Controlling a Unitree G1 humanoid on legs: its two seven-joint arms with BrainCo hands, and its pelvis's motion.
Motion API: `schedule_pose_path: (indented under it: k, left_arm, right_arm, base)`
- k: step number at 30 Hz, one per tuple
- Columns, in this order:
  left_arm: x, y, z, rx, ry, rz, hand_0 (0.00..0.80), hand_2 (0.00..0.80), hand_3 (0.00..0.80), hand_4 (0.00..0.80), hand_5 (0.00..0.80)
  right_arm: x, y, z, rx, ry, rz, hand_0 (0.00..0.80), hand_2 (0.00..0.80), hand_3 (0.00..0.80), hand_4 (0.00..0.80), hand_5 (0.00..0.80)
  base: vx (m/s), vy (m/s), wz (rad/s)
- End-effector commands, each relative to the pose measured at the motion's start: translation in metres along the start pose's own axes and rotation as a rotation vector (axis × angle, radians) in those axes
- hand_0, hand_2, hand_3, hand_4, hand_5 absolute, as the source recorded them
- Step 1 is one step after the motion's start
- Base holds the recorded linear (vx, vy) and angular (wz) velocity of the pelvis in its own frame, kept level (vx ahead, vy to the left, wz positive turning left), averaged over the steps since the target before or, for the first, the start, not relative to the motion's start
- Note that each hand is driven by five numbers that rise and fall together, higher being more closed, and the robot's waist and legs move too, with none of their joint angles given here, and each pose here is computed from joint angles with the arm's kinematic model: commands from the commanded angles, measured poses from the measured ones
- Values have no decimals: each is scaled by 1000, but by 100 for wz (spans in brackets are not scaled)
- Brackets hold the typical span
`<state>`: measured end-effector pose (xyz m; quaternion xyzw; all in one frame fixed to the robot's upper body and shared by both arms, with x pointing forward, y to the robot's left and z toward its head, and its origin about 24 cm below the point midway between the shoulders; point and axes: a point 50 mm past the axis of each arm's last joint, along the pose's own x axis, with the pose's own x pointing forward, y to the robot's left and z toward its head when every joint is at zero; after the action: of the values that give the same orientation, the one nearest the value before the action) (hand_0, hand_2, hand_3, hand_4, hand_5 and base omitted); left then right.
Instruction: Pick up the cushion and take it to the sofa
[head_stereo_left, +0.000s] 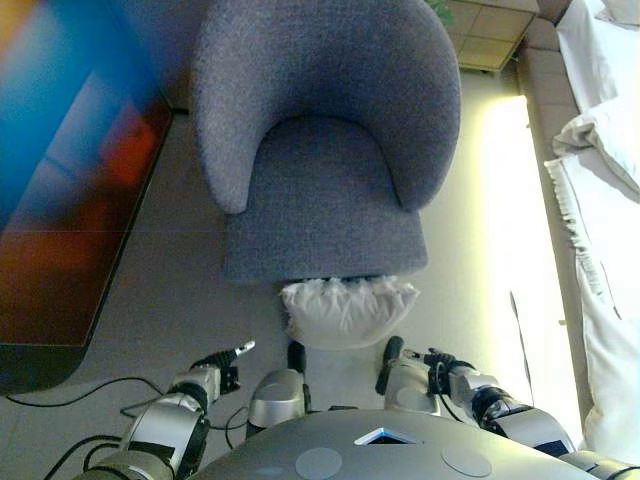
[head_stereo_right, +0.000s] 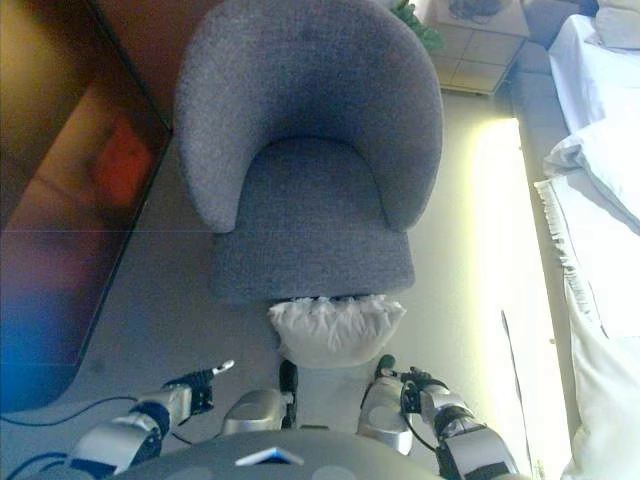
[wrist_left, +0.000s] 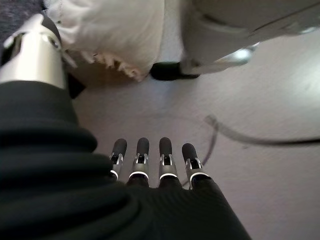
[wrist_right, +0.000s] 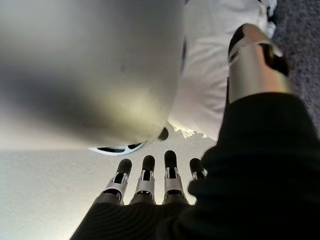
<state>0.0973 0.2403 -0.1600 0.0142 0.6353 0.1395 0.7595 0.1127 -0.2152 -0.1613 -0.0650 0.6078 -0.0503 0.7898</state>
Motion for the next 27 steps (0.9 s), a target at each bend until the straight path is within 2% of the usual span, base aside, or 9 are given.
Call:
schedule_pose_path:
  k: [1,4,8,13,17,22,27]
  left_arm:
    - [0,-4,-3,-93,19,45,0,0,0,0,0]
    - [0,3,-5,-87,24,105,0,0,0,0,0]
    - [-1,-3,5,-72,-17,158,0,0,0,0,0]
    - [-1,-7,3,-42,-44,174,0,0,0,0,0]
    - [-1,-4,0,73,-80,201,0,0,0,0,0]
    - [-11,-12,67,97,-236,229,0,0,0,0,0]
    - [-38,-9,145,7,-450,288,0,0,0,0,0]
  right_arm:
    - [0,-5,-16,-123,35,7,0,0,0,0,0]
    - [0,-2,-15,-112,26,34,0,0,0,0,0]
    - [0,-12,5,-73,-15,-28,0,0,0,0,0]
    - [-3,-41,16,-38,-34,-163,0,0,0,0,0]
    - [-5,-52,33,-108,-84,-220,0,0,0,0,0]
    - [-19,-60,104,-140,-302,-348,0,0,0,0,0]
    - [-46,-53,178,-147,-527,-453,0,0,0,0,0]
  base:
    - [162,-360,34]
    - [88,-410,27]
    - [-122,-255,22]
    - [-59,93,35]
    - [65,281,-2]
    - [-147,336,-16]
    - [-80,135,12]
